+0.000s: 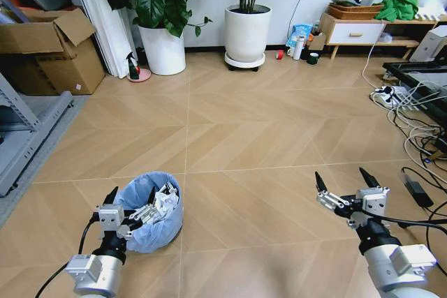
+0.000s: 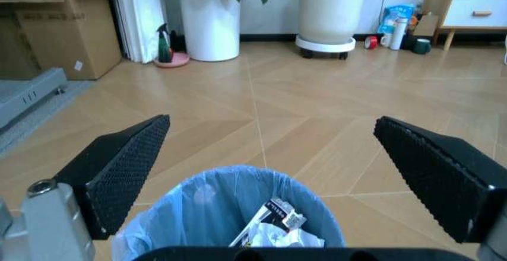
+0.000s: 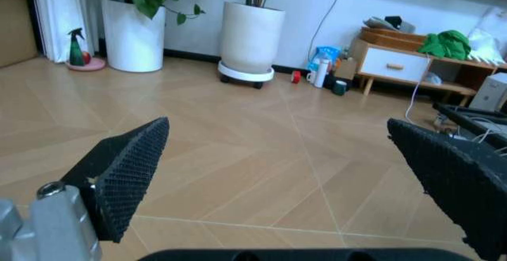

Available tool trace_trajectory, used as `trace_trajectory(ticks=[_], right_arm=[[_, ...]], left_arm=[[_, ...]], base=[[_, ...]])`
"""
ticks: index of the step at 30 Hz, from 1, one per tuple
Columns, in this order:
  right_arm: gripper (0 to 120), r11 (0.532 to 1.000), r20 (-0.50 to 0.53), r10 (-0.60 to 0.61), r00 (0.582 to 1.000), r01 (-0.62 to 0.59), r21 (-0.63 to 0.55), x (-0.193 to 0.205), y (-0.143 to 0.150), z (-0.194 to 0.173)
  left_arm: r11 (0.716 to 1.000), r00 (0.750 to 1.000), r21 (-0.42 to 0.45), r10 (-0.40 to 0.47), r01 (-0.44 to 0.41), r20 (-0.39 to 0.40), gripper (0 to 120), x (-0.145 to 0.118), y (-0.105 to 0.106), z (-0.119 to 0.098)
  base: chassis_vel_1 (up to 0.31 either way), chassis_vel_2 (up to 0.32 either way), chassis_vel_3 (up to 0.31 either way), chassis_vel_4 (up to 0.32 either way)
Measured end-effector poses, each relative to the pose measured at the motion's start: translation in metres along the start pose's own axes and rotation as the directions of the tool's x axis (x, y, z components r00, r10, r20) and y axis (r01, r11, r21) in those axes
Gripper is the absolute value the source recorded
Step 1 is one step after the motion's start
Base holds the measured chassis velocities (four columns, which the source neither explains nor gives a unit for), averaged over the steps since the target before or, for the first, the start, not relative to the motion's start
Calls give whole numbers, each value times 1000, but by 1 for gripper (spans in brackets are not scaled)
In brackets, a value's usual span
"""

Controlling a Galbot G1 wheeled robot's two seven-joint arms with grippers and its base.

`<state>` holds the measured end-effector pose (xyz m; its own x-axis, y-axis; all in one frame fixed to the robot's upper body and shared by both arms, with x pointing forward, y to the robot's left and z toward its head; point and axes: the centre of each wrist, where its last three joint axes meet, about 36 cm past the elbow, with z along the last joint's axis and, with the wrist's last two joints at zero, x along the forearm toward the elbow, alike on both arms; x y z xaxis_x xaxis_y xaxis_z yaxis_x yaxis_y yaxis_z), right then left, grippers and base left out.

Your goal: Pick up the trash bin and place the garbage on the floor into it.

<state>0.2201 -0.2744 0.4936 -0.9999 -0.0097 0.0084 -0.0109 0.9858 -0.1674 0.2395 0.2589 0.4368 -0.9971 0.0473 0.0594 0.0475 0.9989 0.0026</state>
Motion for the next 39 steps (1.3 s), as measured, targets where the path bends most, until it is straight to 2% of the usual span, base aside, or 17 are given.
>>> trace_trajectory(ticks=[39], right_arm=[[100,1000,-1,1,1000,-1,-1,0,0,0]], left_arm=[[1000,1000,0,-2,2,-1,100,0,0,0]], base=[[0,0,0,0]])
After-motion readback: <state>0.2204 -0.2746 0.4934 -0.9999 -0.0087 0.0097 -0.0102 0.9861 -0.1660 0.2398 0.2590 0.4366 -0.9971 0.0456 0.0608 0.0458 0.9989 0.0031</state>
